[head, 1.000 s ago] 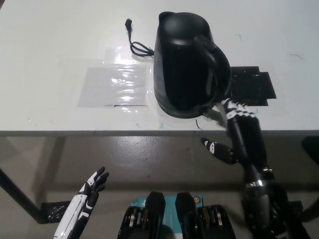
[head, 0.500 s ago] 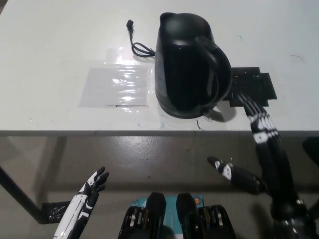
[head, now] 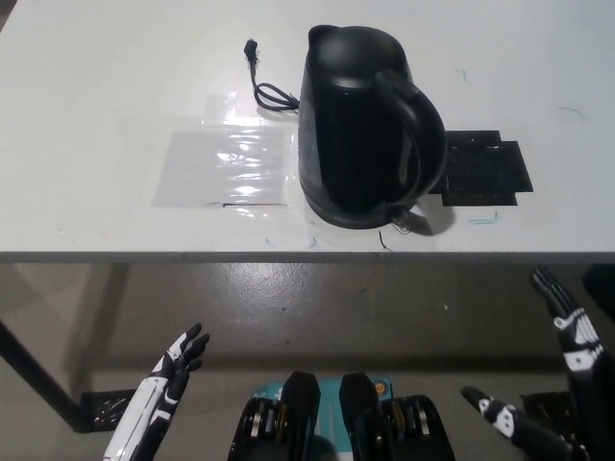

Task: A kettle is kept at the center of the table close to the robot and the robot uses its right index finger to press downwards on the transparent start boiling button

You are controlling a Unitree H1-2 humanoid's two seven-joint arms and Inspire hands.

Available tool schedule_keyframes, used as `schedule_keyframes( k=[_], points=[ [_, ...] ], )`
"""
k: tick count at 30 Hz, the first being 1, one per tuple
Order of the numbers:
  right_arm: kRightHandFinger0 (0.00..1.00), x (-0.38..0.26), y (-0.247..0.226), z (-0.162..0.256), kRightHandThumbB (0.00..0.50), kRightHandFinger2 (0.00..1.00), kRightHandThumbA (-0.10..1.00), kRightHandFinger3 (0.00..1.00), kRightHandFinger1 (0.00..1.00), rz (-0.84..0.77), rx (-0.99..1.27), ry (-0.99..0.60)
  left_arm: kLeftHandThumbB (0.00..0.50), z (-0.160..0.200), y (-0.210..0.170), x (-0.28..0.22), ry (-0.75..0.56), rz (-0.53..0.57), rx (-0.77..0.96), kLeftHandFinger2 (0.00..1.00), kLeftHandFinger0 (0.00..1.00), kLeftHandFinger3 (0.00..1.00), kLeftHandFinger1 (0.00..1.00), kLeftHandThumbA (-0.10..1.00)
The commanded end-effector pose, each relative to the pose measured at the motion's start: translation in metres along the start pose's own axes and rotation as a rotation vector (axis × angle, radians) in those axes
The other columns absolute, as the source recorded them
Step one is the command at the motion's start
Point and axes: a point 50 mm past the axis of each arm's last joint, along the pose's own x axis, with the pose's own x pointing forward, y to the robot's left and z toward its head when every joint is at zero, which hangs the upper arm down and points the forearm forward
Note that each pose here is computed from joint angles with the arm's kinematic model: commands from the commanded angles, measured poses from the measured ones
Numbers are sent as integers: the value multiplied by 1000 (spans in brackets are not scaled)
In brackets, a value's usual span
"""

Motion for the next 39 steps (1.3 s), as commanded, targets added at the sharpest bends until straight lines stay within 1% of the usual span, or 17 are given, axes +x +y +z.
schedule_keyframes(
  k=[1, 3, 8, 9, 11, 12, 13, 15, 18, 23, 27, 32, 34, 39],
  points=[
    [1000, -4, -7, -2, 372, 1000, 1000, 1000, 1000, -50, 45, -44, 327, 4, 5, 0, -42, 2, -11, 1000, 1000, 1000, 1000, 1000],
    [1000, -9, -6, -4, 358, 1000, 1000, 1000, 1000, -44, 42, -27, 330, 4, 5, -2, -31, -3, -35, 1000, 1000, 1000, 1000, 1000],
    [1000, -13, 0, -11, 370, 1000, 1000, 1000, 1000, -37, 54, 3, 331, 5, 5, -3, -34, 2, -30, 1000, 1000, 1000, 1000, 1000],
    [1000, -14, 2, -12, 377, 1000, 1000, 1000, 1000, -33, 58, 10, 320, 5, 6, -3, -38, 0, -31, 1000, 1000, 1000, 1000, 1000],
    [1000, -15, 3, -13, 376, 1000, 1000, 1000, 1000, -30, 64, 17, 316, 5, 6, -2, -43, -1, -32, 1000, 1000, 1000, 1000, 1000],
    [1000, -16, 6, -16, 375, 1000, 1000, 1000, 1000, -25, 74, 30, 322, 6, 6, -2, -40, -1, -33, 1000, 1000, 1000, 1000, 1000],
    [1000, -18, 8, -18, 370, 1000, 1000, 1000, 1000, -21, 85, 44, 313, 5, 6, -2, -44, 1, -34, 1000, 1000, 1000, 1000, 1000],
    [1000, -21, 11, -22, 366, 1000, 1000, 1000, 1000, -16, 85, 61, 331, 5, 5, -2, -43, 6, -33, 1000, 1000, 1000, 1000, 1000],
    [1000, -25, 14, -28, 362, 1000, 1000, 1000, 1000, -5, 84, 83, 322, 5, 5, -1, -46, 3, -34, 1000, 1000, 1000, 1000, 1000],
    [1000, -26, 19, -36, 358, 1000, 1000, 1000, 1000, 9, 88, 100, 333, 5, 5, 1, -47, 8, -36, 1000, 1000, 1000, 1000, 1000],
    [1000, -28, 24, -41, 365, 1000, 1000, 1000, 1000, 28, 117, 128, 315, 3, 6, 0, -47, 8, -30, 1000, 1000, 1000, 1000, 1000],
    [1000, -30, 27, -46, 364, 1000, 1000, 1000, 1000, 51, 130, 144, 327, 2, 7, -1, -45, 13, -30, 1000, 1000, 1000, 1000, 1000],
    [1000, -30, 28, -49, 374, 1000, 1000, 1000, 1000, 53, 144, 159, 335, 1, 7, -1, -41, 14, -32, 1000, 1000, 1000, 1000, 1000],
    [1000, -33, 31, -54, 386, 1000, 1000, 1000, 1000, 59, 183, 192, 333, 0, 6, -3, -35, 14, -35, 1000, 1000, 1000, 1000, 1000]
  ],
)
